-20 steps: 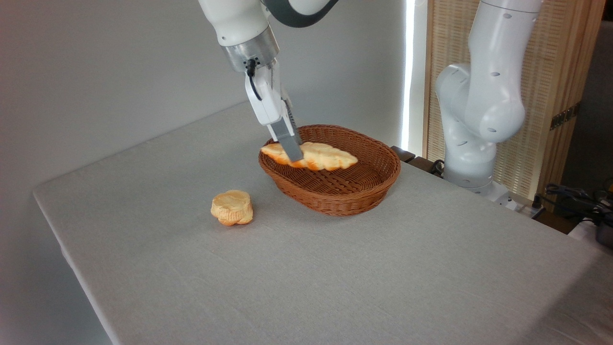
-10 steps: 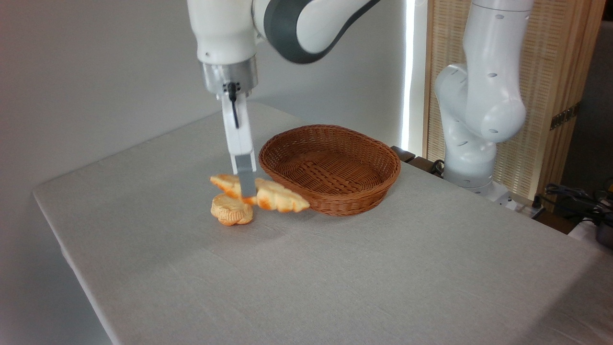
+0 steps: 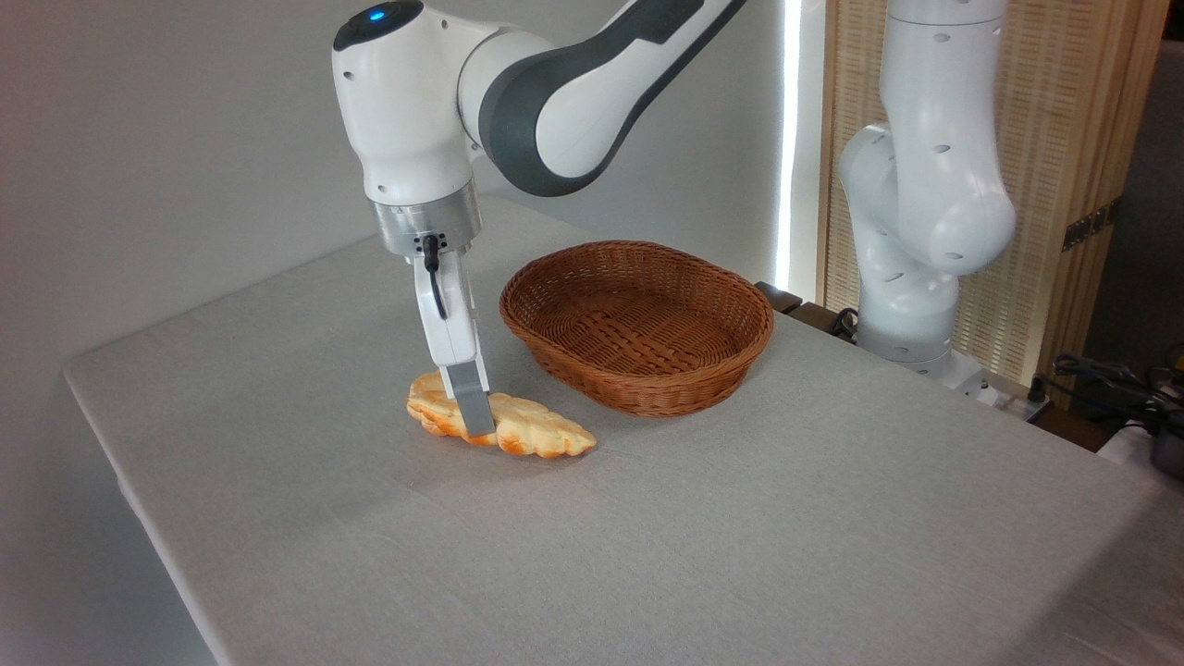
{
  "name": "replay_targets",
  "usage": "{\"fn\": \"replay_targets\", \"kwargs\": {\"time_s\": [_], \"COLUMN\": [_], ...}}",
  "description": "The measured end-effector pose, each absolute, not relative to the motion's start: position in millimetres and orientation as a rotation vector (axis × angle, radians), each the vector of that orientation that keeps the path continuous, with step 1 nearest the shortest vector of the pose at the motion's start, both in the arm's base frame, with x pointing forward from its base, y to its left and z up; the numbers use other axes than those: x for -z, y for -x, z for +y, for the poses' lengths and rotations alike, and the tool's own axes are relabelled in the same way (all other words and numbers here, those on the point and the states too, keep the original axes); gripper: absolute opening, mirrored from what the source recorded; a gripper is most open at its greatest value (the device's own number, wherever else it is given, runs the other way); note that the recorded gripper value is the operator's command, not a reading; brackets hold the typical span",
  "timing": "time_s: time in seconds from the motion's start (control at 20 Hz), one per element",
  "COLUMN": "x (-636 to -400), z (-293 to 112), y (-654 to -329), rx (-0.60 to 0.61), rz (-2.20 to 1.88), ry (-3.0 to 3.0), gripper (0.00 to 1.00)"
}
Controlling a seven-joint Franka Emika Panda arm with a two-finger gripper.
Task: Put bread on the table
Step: 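Lower the braided loaf onto the table next to the roll, then open the gripper to release the loaf and raise it slightly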
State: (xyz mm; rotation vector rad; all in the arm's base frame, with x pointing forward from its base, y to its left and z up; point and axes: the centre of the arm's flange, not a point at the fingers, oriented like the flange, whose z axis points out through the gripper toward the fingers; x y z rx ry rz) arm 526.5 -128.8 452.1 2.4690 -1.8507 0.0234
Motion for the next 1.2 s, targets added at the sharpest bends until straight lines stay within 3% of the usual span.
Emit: {"fn": "replay_targets", "kwargs": {"time_s": [0.55, 0.9, 1.2], "x": [-460, -501, -527], "z": [-118, -114, -77], "y": [-532, -546, -560], "rx": [-0.050, -0.167, -0.239], "rz": [-1.801, -1.570, -1.185], "ry": [-2.512, -2.683, -2.872], "gripper": [1.00, 1.00, 1.00]}}
